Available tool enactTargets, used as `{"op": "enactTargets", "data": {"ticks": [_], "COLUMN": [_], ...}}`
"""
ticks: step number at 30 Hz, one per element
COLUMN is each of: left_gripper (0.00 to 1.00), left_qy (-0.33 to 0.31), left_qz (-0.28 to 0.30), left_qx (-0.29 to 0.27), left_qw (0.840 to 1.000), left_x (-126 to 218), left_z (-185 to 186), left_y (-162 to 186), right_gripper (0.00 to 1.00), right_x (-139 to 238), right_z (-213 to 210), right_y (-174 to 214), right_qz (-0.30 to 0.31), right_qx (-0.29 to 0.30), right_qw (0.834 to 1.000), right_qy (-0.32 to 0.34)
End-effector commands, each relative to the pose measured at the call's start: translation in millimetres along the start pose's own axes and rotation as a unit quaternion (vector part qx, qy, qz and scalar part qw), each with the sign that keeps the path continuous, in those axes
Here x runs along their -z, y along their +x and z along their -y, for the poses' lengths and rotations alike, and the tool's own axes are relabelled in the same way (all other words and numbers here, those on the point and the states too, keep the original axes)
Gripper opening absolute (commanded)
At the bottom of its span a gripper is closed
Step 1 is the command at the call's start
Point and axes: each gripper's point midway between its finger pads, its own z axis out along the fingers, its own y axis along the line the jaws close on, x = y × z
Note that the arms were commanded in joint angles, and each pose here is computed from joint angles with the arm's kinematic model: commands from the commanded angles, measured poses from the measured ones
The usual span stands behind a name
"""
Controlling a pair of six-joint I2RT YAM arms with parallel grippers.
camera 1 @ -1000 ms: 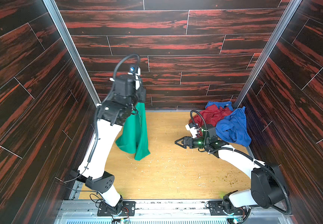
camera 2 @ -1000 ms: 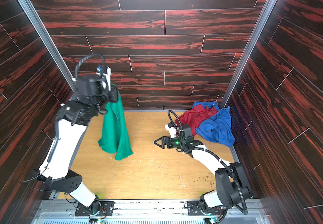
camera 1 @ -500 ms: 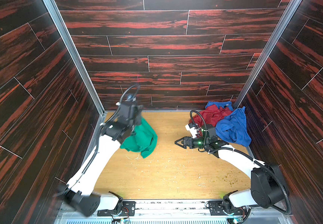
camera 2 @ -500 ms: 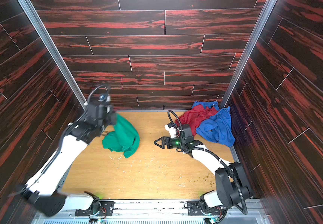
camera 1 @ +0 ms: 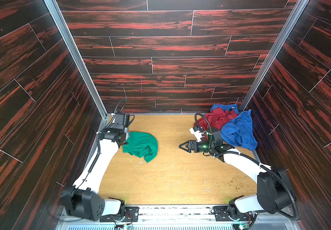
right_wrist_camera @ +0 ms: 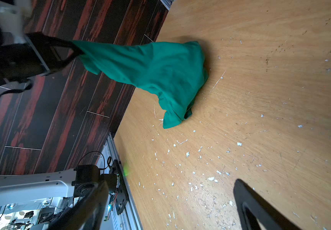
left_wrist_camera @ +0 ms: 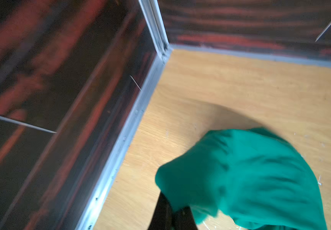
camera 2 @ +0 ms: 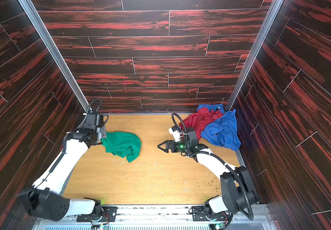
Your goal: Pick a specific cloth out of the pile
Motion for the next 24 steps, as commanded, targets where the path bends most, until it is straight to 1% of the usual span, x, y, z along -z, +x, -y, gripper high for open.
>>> {"op": "enactTargets", "data": {"ticks": [1,3,5,6,7,8,11,12,14,15,17,18,20,21,23,24], "left_gripper": [0.0,0.0,0.0,0.0,0.0,0.0,0.0,0.0,0.0,0.0,0.0,0.0,0.0,0.0,0.08,0.2], "left_qy": [0.1,0.183,0.27,0.311,0.337,0.354,0.376,0.391,0.403,0.397,0.367,0.357,0.35,0.342,0.32,0.31], "left_qz": [0.004,-0.004,-0.022,-0.035,-0.046,-0.061,-0.107,-0.127,-0.159,-0.174,-0.198,-0.207,-0.216,-0.213,-0.194,-0.182], "left_qx": [0.009,0.006,-0.003,-0.014,-0.024,-0.04,-0.083,-0.093,-0.103,-0.106,-0.109,-0.114,-0.125,-0.133,-0.145,-0.151], "left_qw": [0.995,0.983,0.963,0.95,0.94,0.933,0.917,0.907,0.895,0.895,0.902,0.904,0.903,0.906,0.916,0.921], "left_x": [7.7,12.0,18.8,23.4,27.1,28.6,25.6,26.1,22.8,16.9,0.8,-4.9,-10.5,-12.4,-13.6,-12.3], "left_z": [34.5,66.5,100.4,117.4,130.2,143.6,173.6,184.2,197.9,201.1,199.8,199.2,199.0,196.4,186.5,180.9], "left_y": [-12.3,-9.2,-0.1,7.1,13.6,23.6,54.4,65.6,83.2,91.8,106.1,111.7,119.2,120.1,113.5,108.4], "right_gripper": [0.99,0.99,0.99,0.99,0.99,0.99,0.99,0.99,0.99,0.99,0.99,0.99,0.99,0.99,0.99,0.99], "right_x": [-1.2,-1.6,-2.3,-2.5,-2.5,-2.8,-3.1,-3.0,-2.8,-2.9,-3.0,-3.3,-3.6,-3.7,-3.6,-3.6], "right_z": [-0.4,0.5,0.6,0.9,0.7,0.9,1.1,1.6,1.7,2.2,2.2,2.9,3.4,3.7,3.9,3.9], "right_y": [2.7,3.2,4.3,5.1,4.8,5.1,5.7,5.8,6.0,6.4,7.5,8.1,9.5,9.7,10.3,10.3], "right_qz": [-0.007,-0.006,-0.007,-0.007,-0.006,-0.006,-0.008,-0.009,-0.01,-0.011,-0.012,-0.013,-0.014,-0.015,-0.016,-0.016], "right_qx": [0.001,-0.001,-0.004,-0.006,-0.005,-0.006,-0.002,-0.001,-0.001,-0.001,-0.001,-0.002,-0.003,-0.003,-0.002,-0.002], "right_qw": [1.0,1.0,1.0,1.0,1.0,1.0,1.0,1.0,1.0,1.0,1.0,1.0,1.0,1.0,1.0,1.0], "right_qy": [-0.001,0.0,-0.003,-0.004,-0.005,-0.005,-0.005,-0.004,-0.003,-0.002,-0.003,-0.002,-0.003,-0.003,-0.002,-0.002]}}
